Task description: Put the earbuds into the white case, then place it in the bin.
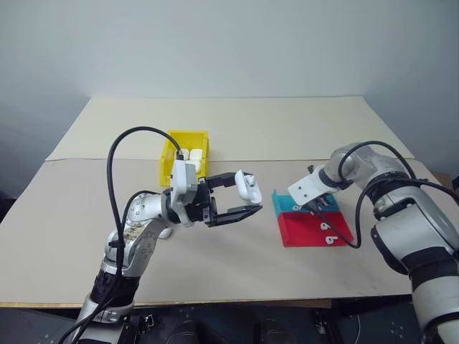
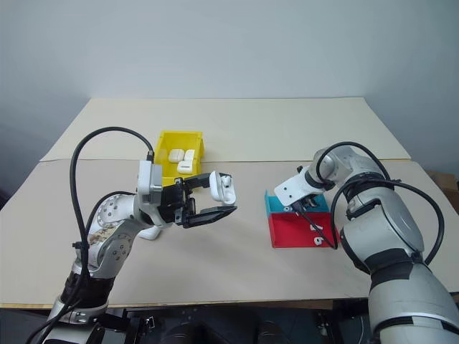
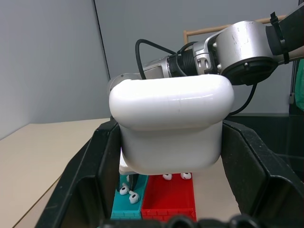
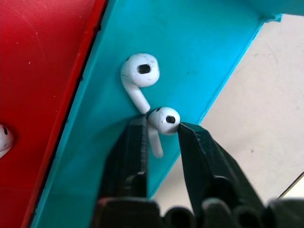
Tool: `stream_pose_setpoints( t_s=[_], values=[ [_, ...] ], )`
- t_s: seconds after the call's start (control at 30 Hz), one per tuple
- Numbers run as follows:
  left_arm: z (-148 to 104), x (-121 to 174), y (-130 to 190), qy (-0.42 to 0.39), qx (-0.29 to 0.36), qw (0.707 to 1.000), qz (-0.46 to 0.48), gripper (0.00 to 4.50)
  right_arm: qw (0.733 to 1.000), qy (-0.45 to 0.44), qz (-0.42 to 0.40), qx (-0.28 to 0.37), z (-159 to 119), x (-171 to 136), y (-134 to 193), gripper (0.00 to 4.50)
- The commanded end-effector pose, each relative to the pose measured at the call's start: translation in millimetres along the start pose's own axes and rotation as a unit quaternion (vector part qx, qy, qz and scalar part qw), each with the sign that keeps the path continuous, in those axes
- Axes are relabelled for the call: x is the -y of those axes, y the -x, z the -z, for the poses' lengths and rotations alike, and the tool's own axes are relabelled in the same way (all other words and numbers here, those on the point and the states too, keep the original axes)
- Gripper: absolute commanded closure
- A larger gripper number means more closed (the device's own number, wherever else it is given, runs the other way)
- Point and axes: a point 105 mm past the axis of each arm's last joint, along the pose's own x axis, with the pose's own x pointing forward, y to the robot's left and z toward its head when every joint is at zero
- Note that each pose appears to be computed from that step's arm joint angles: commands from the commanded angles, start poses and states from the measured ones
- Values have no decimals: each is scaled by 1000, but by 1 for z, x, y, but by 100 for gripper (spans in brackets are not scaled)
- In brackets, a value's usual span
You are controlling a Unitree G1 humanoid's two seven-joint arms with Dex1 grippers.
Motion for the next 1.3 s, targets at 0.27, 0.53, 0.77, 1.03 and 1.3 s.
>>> stream_pose_setpoints(
  t_s=[0.27, 0.53, 0.77, 1.03, 1.3],
  values=[
    [-10, 2, 0, -11, 13, 1000, 6, 165, 1000, -26, 6, 7, 4, 0, 5, 385],
    [-7, 0, -5, -2, 20, 999, 30, 165, 977, -99, 173, 77, -1, 55, 80, 385],
    [-9, -9, -18, -3, 32, 998, 55, 165, 772, -276, 303, 486, -77, 34, 174, 385],
    [-7, -17, -28, 10, 34, 996, 80, 165, 617, -364, 238, 655, -138, -22, 201, 385],
    [-10, -22, -33, 8, 41, 995, 87, 165, 621, -401, 228, 633, -158, -32, 179, 385]
  ],
)
